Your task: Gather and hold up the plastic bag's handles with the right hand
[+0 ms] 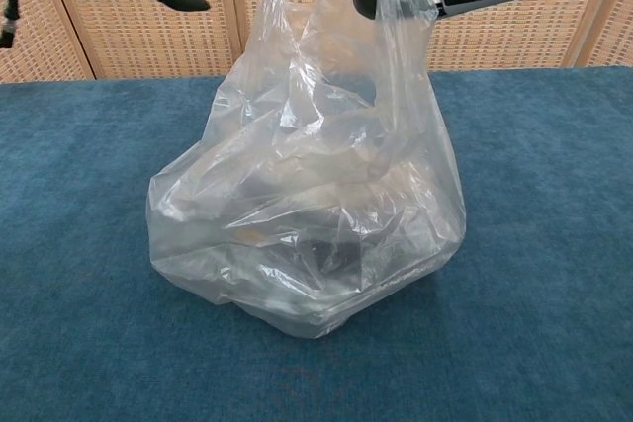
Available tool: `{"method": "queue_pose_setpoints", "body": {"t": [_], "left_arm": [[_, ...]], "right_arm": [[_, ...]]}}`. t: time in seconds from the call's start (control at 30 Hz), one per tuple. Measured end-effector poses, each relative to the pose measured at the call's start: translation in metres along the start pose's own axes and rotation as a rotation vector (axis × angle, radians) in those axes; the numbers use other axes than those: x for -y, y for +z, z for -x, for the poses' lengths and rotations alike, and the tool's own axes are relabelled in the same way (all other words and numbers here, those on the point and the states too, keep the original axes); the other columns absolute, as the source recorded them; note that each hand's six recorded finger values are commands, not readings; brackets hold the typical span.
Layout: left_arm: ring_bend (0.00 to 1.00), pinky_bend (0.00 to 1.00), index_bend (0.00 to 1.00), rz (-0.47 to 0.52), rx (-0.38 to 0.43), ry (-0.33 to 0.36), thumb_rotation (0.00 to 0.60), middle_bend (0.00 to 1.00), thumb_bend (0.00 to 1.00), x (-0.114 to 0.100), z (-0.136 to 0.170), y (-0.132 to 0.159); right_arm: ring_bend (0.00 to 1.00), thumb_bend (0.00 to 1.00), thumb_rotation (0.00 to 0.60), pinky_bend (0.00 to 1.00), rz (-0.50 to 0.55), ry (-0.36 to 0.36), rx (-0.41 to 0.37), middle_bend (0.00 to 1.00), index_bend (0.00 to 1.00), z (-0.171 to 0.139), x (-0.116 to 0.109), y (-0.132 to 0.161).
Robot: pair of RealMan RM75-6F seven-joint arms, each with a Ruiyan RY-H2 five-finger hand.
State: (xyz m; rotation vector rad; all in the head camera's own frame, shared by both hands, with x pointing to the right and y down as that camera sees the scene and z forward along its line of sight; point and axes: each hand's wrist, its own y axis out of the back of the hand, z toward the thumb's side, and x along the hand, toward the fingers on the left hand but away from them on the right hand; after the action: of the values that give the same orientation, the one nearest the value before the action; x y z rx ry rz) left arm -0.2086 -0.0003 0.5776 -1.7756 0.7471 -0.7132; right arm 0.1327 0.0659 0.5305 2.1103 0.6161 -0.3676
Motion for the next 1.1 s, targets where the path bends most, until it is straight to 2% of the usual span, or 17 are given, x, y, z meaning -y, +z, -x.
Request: {"method": "queue_pose_setpoints", "body": {"t": [0.23,0.33,0.57,0.8,0.93,1.1], "left_arm": [[0.0,0.0,0.15,-0.05,0.022,-0.038,0.6,0.0,0.29,0.026,-0.054,0.021],[0.0,0.0,0.18,-0.079,0.03,-0.044,0.6,0.0,0.29,0.031,-0.067,0.025],[0.0,0.02,0.27,-0.088,0.032,-0.042,0.6,0.0,0.3,0.042,-0.083,0.032],[0.0,0.03,0.24,-0.052,0.003,-0.017,0.6,0.0,0.3,0.057,-0.095,0.041],[0.0,0.03,0.25,0.001,-0.031,0.005,0.6,0.0,0.31,0.063,-0.103,0.044],[0.0,0.03,0.25,0.036,-0.043,0.05,0.6,0.0,0.31,0.06,-0.109,0.047]], "right_arm": [[0.35,0.0,0.6,0.46,0.003,-0.027,-0.004,0.38,0.27,0.004,-0.006,0.004],[0.35,0.0,0.6,0.46,-0.001,-0.04,-0.002,0.38,0.27,0.005,-0.008,0.005],[0.35,0.0,0.6,0.46,-0.01,-0.051,-0.008,0.38,0.27,0.008,-0.01,0.009],[0.35,0.0,0.6,0.46,-0.019,-0.056,-0.007,0.38,0.27,0.007,-0.011,0.01],[0.35,0.0,0.6,0.46,-0.021,-0.065,-0.006,0.38,0.27,0.005,-0.014,0.011],[0.35,0.0,0.6,0.46,-0.025,-0.071,-0.006,0.38,0.27,0.003,-0.016,0.012]]}}
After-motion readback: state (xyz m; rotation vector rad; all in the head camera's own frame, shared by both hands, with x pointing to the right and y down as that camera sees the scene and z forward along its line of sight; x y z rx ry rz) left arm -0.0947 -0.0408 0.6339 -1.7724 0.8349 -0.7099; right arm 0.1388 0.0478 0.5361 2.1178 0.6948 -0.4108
